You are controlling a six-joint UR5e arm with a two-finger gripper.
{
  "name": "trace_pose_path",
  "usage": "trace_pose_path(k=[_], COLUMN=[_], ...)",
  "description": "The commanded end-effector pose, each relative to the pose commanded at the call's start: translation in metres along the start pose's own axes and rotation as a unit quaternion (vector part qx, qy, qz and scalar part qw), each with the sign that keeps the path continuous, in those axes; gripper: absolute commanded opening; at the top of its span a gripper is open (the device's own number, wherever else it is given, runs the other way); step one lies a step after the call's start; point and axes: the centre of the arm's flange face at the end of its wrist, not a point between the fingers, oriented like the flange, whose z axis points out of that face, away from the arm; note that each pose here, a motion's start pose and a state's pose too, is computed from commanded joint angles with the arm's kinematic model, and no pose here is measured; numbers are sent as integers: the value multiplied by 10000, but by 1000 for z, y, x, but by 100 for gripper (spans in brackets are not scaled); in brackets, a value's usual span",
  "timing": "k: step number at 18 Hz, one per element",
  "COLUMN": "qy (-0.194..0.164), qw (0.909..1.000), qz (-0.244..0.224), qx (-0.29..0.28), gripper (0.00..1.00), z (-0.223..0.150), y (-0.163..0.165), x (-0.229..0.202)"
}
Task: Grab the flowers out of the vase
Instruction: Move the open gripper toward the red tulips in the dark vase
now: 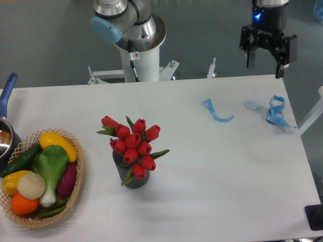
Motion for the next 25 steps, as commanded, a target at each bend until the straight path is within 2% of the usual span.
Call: trace_pose_path(k=[8, 11, 14, 16, 21, 25], qy=[64, 49, -86, -37, 365, 675], qw=[9999, 9990, 9971, 9935, 9867, 9708], qz=[-138, -226, -651, -1057, -1427, -2056], qx=[55, 383, 385, 413, 686, 1039], gripper=[100, 100, 100, 100, 100, 100], z=[5, 20, 27, 32, 60, 85], y=[-4, -8, -13, -18, -48, -78], x=[15, 28, 42, 48, 66, 72])
